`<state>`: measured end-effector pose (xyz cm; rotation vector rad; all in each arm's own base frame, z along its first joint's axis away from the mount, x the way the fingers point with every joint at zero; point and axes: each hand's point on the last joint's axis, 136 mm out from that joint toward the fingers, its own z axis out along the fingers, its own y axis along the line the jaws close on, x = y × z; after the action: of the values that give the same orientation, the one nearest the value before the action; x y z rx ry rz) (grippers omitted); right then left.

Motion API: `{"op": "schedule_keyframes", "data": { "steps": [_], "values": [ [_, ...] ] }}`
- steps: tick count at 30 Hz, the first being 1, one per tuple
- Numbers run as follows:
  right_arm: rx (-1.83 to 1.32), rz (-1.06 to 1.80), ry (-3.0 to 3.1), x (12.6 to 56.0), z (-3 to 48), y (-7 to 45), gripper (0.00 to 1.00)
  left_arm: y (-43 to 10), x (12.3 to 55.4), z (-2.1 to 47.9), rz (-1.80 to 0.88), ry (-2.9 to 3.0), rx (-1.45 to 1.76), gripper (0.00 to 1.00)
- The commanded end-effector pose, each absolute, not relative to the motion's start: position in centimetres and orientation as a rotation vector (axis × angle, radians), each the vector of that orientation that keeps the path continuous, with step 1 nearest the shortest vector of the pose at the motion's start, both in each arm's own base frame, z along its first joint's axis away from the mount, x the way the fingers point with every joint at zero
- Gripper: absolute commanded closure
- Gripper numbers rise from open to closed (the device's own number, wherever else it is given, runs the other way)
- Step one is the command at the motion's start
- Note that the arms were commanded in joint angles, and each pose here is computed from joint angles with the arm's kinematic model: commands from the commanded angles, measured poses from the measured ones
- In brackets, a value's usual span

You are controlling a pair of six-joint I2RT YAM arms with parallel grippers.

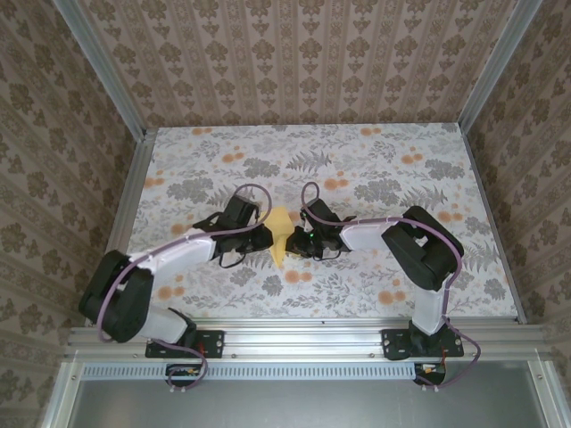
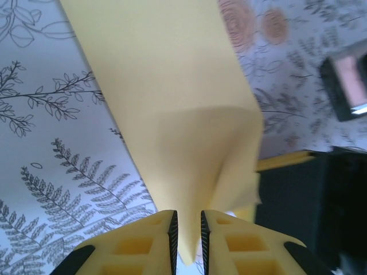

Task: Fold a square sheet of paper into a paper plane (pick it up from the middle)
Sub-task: Third fold the triangle at the center of the table.

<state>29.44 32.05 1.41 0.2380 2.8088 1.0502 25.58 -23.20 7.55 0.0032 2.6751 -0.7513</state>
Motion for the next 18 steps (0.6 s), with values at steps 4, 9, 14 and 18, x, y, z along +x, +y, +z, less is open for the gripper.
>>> {"op": "schedule_keyframes", "data": {
  "steps": [4, 9, 14, 18],
  "values": [
    [0.322, 0.891, 2.904, 28.6, -1.4, 30.0, 0.84, -24.9, 24.5, 9.9, -0.918, 2.55, 0.077, 0.8],
    [0.336, 0.873, 2.923, 28.4, -1.7, 29.9, 0.84, -26.2, 23.9, 9.8, -0.965, 2.533, 0.154, 0.85],
    [0.353, 0.836, 2.949, 28.1, -2.2, 29.5, 0.84, -26.8, 24.2, 8.8, -0.928, 2.572, 0.185, 0.88],
    [0.361, 0.818, 2.959, 28.0, -2.4, 29.3, 0.84, -27.5, 24.3, 7.7, -0.902, 2.609, 0.214, 0.88]
  ]
}}
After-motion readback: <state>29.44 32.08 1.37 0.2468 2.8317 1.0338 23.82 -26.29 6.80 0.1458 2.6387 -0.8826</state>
